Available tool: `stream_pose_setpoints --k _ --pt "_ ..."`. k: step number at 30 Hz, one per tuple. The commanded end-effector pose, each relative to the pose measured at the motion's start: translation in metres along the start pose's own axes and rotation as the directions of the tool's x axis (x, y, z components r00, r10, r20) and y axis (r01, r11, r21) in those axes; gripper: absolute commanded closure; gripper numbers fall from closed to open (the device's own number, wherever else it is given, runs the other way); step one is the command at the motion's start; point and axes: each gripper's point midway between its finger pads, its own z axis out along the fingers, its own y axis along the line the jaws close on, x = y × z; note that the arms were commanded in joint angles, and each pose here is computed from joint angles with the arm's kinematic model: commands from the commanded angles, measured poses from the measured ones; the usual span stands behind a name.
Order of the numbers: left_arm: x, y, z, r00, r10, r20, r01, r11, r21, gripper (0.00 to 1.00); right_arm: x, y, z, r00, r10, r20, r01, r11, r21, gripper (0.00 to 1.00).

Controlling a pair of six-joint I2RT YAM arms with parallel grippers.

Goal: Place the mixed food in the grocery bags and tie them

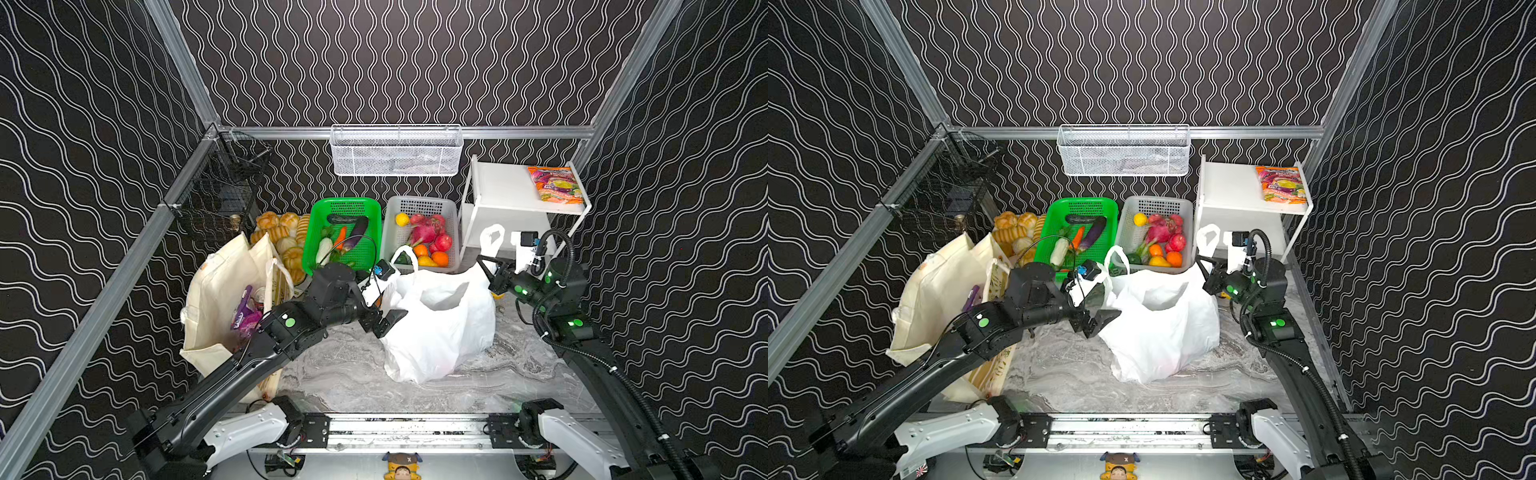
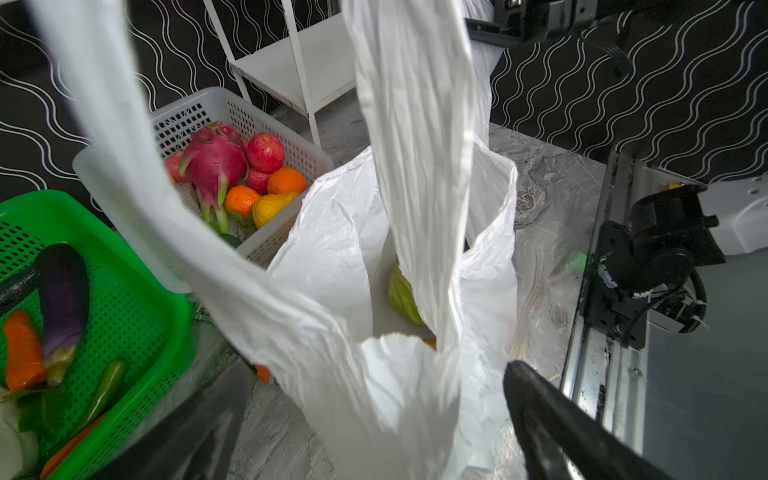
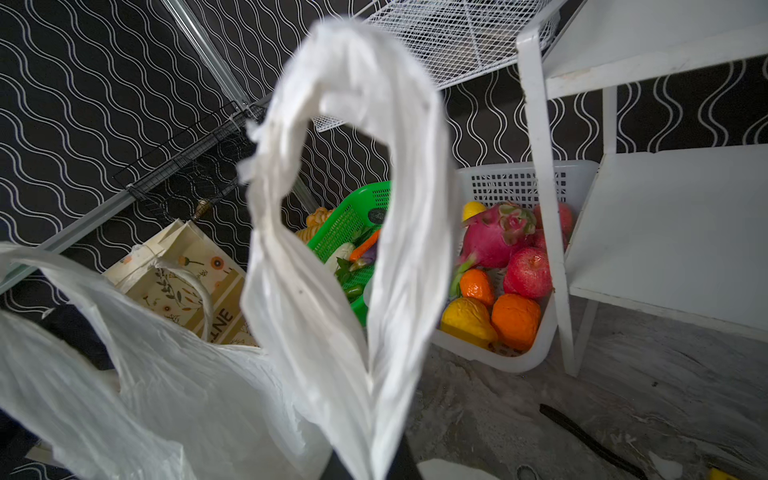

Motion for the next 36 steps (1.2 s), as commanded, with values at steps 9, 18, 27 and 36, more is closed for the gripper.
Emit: stream_pose_setpoints --k 9,18,27,36 --pt "-0.039 0.032 0.011 0.970 0.022 0.242 0.018 0.987 -0.163 0.01 -0.001 0.015 -0.005 1.000 0.001 0.008 0.000 0.998 -0.068 0.97" --pt "-0.036 0.035 0.021 0.965 0.023 0.262 0.023 0.985 -0.170 0.01 0.000 0.023 -0.006 1.000 0.011 -0.002 -0.011 0.994 -0.110 0.96" --pt "-0.034 0.018 0.045 0.977 -0.029 0.210 0.040 0.998 -0.049 0.01 0.000 0.025 -0.007 1.000 0.016 -0.009 -0.017 0.993 -0.118 0.96" --pt "-0.027 0.030 0.049 0.988 -0.020 0.155 0.042 0.989 -0.141 0.12 -0.002 0.026 -0.007 1.000 0.022 -0.012 -0.023 0.993 -0.115 0.95"
